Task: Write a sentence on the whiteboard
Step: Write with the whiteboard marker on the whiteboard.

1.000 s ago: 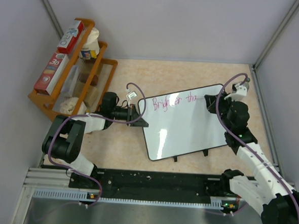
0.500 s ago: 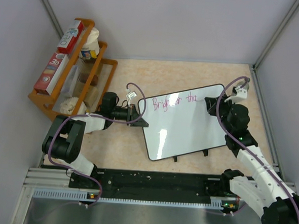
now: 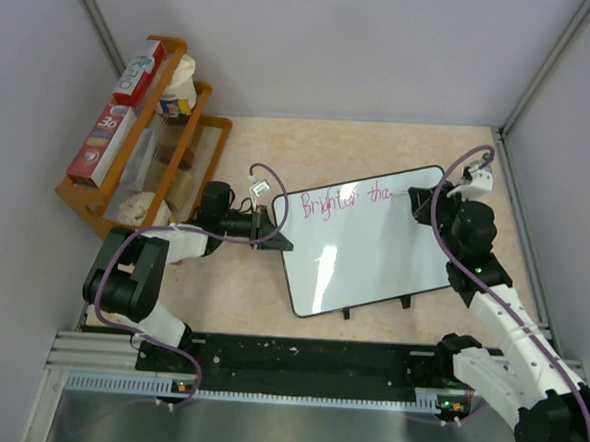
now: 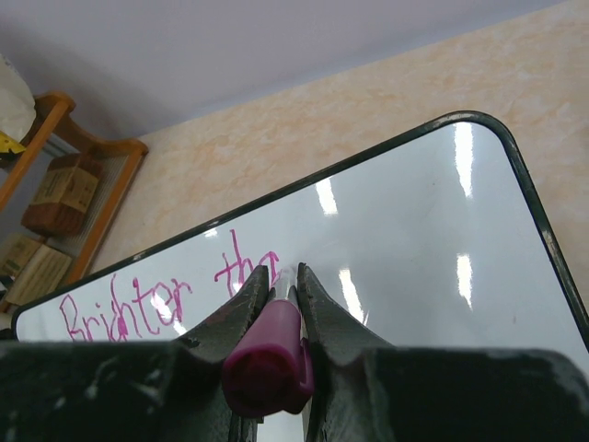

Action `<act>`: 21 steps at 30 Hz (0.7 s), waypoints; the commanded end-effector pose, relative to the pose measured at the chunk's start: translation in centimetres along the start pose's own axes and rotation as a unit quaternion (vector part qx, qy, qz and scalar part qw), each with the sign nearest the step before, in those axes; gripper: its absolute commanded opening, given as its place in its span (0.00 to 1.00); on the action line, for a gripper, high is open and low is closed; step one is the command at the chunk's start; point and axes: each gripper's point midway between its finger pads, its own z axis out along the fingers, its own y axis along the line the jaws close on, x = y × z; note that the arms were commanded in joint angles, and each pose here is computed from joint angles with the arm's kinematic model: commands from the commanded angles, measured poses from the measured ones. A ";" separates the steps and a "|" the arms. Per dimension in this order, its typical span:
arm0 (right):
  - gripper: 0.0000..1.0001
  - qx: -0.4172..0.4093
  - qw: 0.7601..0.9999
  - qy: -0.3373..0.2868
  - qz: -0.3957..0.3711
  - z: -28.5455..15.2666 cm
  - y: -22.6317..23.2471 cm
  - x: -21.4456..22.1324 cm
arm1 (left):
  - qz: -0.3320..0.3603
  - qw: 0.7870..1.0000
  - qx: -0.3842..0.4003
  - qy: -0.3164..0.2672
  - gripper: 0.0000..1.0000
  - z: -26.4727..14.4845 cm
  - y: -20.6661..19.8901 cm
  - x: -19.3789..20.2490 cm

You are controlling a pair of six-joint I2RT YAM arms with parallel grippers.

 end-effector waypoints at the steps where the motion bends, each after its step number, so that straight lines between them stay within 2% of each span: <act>1: 0.00 -0.007 0.999 -0.041 0.004 0.0 1.0 -3.5 | 0.085 0.996 -0.035 0.005 0.00 0.6 2.3 1.3; 12: 0.00 -0.015 0.999 -0.046 0.002 0.9 1.8 -4.6 | 0.084 0.996 -0.034 0.006 0.00 0.6 2.3 1.4; 21: 0.00 -0.001 1.000 -0.024 -0.003 0.8 0.7 -2.6 | 0.084 0.996 -0.034 0.006 0.00 0.6 2.3 1.4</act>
